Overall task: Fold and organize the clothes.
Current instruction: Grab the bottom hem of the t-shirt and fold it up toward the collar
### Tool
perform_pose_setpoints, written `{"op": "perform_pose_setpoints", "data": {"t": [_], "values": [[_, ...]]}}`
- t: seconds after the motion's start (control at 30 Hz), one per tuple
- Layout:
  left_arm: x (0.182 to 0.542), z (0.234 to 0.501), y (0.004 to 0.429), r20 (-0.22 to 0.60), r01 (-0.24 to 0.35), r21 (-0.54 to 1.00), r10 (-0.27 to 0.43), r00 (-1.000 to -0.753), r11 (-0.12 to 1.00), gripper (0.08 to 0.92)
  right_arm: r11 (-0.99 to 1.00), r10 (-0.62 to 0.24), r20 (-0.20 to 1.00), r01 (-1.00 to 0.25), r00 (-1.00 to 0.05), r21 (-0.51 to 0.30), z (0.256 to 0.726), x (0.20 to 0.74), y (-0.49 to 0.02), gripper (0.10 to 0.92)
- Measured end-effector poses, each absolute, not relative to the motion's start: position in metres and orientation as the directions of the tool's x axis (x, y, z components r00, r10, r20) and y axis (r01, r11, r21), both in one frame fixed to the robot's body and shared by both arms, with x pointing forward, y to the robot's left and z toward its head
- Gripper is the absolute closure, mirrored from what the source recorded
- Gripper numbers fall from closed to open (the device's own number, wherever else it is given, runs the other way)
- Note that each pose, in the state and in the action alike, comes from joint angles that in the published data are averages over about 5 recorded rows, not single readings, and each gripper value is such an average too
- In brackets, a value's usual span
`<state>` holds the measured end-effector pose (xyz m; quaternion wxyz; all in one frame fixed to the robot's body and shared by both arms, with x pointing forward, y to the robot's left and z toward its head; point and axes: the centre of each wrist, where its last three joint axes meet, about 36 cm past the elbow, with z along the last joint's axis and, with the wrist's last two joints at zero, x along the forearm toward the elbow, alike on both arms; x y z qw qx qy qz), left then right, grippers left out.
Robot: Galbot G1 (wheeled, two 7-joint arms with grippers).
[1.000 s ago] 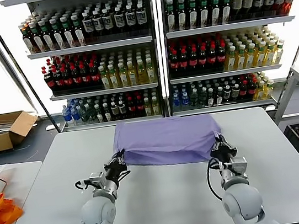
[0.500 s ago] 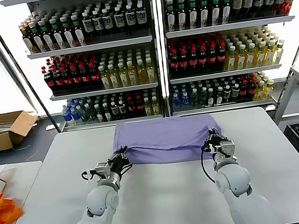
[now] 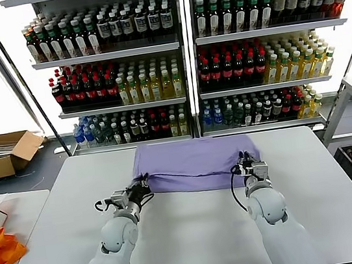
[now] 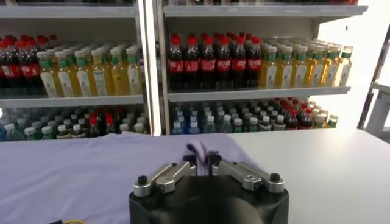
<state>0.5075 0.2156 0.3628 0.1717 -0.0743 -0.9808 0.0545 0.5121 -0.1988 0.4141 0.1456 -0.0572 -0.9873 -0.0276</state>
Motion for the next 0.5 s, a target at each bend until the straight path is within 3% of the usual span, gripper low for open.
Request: {"op": "perform_pose_setpoints", "data": {"t": [0.37, 0.5], "values": [[0.491, 0.375, 0.221, 0.335, 0.124, -0.102, 0.151, -0.930, 0.987, 0.419, 0.979, 0.176, 0.303, 0.199, -0.937, 0.044, 0.419, 0.484, -0.216, 0.279], [0.483, 0.378, 0.220, 0.343, 0.132, -0.085, 0.153, -0.927, 0.988, 0.306, 0.975, 0.195, 0.314, 0.219, -0.929, 0.042, 0.418, 0.469, -0.222, 0.212]]}}
